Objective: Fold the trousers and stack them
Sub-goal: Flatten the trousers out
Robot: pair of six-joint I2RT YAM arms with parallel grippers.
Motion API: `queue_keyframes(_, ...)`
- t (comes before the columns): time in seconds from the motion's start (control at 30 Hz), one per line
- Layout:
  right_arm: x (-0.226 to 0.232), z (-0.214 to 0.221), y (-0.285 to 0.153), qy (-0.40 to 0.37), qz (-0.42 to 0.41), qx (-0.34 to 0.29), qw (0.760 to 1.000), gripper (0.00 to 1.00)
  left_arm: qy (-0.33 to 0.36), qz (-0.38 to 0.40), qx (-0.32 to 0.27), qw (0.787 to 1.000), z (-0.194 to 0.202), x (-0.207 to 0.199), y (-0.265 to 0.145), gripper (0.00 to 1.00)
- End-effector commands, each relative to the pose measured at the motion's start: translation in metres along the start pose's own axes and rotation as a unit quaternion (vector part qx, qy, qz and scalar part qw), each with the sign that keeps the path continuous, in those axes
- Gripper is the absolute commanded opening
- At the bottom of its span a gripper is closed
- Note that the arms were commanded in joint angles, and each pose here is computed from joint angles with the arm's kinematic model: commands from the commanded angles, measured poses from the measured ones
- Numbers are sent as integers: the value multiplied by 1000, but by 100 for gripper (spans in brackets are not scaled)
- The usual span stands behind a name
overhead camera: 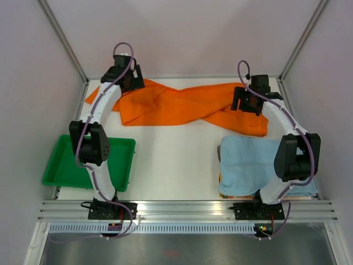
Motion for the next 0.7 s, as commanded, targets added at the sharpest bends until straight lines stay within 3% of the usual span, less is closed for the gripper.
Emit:
queue_keyframes(0.0, 2, 3, 5, 7, -1, -3, 1000, 81, 76, -34, 31, 996, 29, -30, 33, 100)
queue_keyframes(0.27, -5, -5, 5, 21, 25, -20, 999, 82, 67, -82, 51, 993, 75, -56, 91, 100)
queue_keyframes(0.37, -8, -9, 1, 24, 33, -28, 999, 82, 59, -101, 55, 992, 83, -53, 104, 94)
queue_keyframes(0.47, -22, -9, -1, 30, 63, -34, 997, 82, 57, -107, 53, 991, 84, -52, 106, 73)
queue_keyframes(0.5, -26, -7, 0, 34, 69, -33, 997, 82, 55, -109, 49, 991, 82, -51, 104, 52)
queue_keyframes(0.57, -29, -7, 0, 38, 70, -33, 996, 82, 45, -112, 27, 992, 67, -50, 93, 24)
queue_keyframes(0.6, -29, -5, 1, 39, 70, -30, 996, 82, 41, -116, 21, 992, 63, -46, 88, 2)
queue_keyframes(0.67, -28, -3, 2, 39, 64, -28, 997, 82, 27, -118, -1, 993, 45, -42, 74, 2)
Point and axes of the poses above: each gripper's point midway between its finger pads, its own y axis out along the fingers, its own x axis along the line the jaws close on, z = x × y, the point moved 2 cm from there along -y, back along the fingers, and after that the axes turned 2 degrees about -y, right-handed, at the moved point
